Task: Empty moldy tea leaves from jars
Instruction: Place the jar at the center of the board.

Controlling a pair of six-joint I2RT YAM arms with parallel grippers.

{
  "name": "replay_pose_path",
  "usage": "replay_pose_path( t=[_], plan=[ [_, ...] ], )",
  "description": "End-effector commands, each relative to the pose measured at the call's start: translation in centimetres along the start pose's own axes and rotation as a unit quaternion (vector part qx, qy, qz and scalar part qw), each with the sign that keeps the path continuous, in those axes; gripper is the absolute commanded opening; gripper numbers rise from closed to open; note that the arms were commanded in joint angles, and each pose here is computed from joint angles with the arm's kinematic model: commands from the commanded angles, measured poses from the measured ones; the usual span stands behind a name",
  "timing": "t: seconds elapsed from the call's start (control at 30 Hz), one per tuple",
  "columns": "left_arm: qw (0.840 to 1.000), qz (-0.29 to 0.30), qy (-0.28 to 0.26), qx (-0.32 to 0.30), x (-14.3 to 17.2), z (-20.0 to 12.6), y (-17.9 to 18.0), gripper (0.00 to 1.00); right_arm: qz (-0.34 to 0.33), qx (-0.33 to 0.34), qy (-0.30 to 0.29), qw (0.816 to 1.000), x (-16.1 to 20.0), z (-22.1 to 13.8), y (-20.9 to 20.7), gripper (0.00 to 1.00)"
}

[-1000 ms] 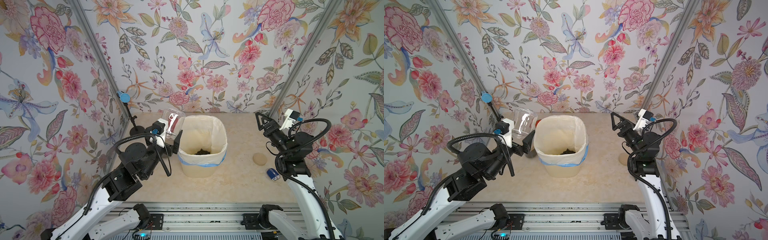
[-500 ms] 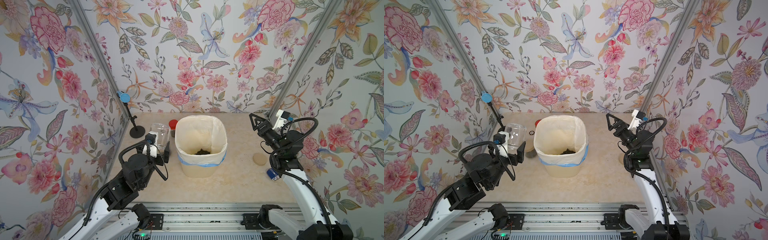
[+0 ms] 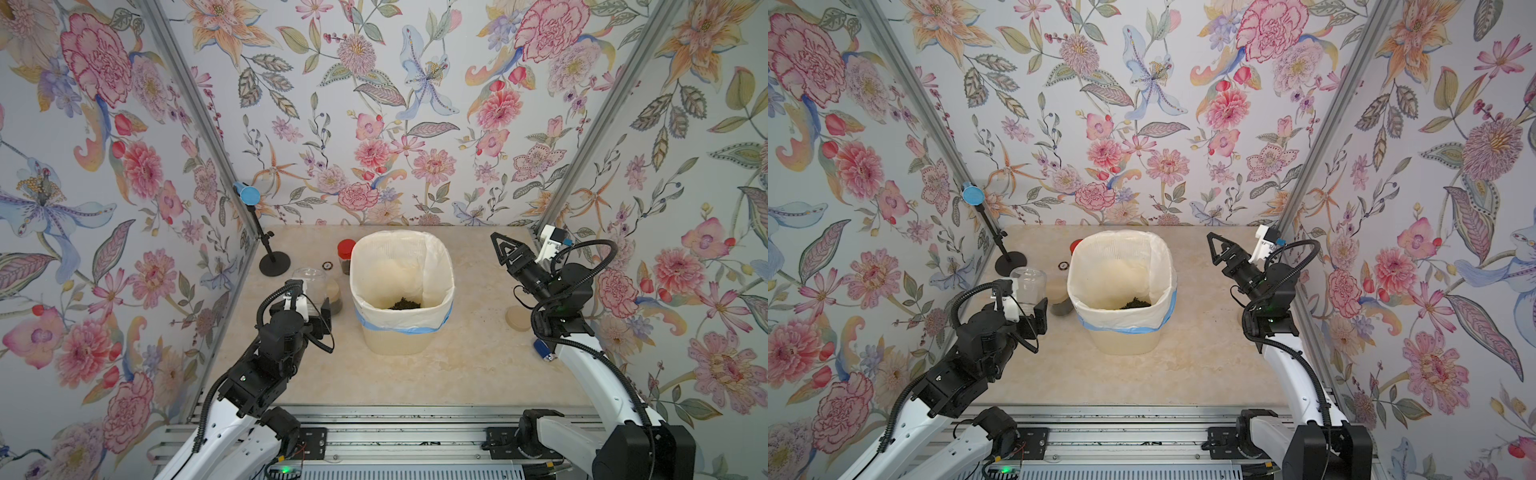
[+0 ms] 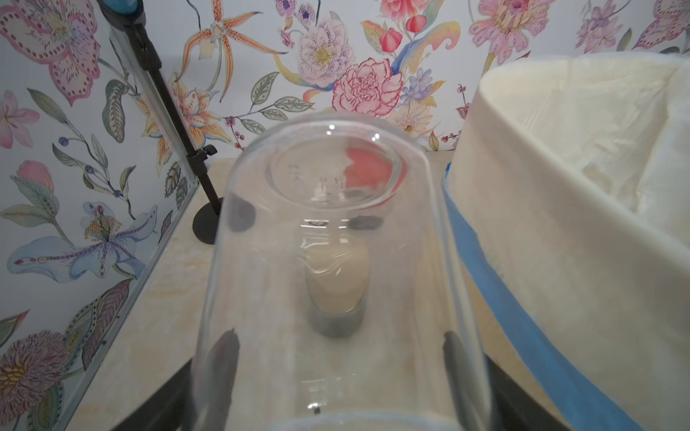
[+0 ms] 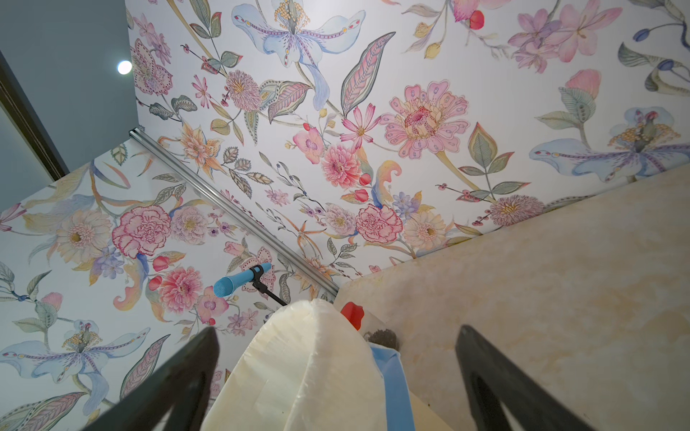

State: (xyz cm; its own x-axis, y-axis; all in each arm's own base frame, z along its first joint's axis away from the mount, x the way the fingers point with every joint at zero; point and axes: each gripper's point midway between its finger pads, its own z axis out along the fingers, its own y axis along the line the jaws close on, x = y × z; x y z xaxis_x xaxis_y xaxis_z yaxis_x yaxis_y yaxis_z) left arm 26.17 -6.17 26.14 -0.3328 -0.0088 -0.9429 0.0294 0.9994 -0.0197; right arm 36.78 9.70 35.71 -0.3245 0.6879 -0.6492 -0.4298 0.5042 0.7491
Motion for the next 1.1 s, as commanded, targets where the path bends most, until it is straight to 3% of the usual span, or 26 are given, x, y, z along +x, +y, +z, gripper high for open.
replay_pose_path(
  t=[0.0, 0.13, 0.47, 0.83, 1.07],
  plan=[
    [0.997, -0.069, -0.034, 0.018, -1.7, 0.2, 0.4, 0.53, -0.004, -0.028, -0.007, 1.0, -0.3, -0.1, 1.1, 1.0],
    [0.996, -0.086, -0.018, 0.005, -0.8, 0.6, 1.6, 0.53, 0.002, -0.029, -0.004, 1.0, 0.1, -0.1, 0.6, 1.0],
    [0.988, -0.117, 0.098, -0.001, 3.1, 1.1, 2.1, 0.51, 0.02, -0.035, -0.005, 0.999, 0.9, 0.1, -0.7, 1.0],
    [0.965, -0.131, 0.224, -0.018, 8.2, 1.6, 2.4, 0.51, 0.048, -0.042, -0.009, 0.998, 1.4, -0.2, -2.7, 1.0],
    [0.952, -0.119, 0.277, -0.044, 9.1, 2.9, 4.4, 0.51, 0.06, -0.051, -0.009, 0.997, 1.6, 0.0, -3.3, 1.0]
  ],
)
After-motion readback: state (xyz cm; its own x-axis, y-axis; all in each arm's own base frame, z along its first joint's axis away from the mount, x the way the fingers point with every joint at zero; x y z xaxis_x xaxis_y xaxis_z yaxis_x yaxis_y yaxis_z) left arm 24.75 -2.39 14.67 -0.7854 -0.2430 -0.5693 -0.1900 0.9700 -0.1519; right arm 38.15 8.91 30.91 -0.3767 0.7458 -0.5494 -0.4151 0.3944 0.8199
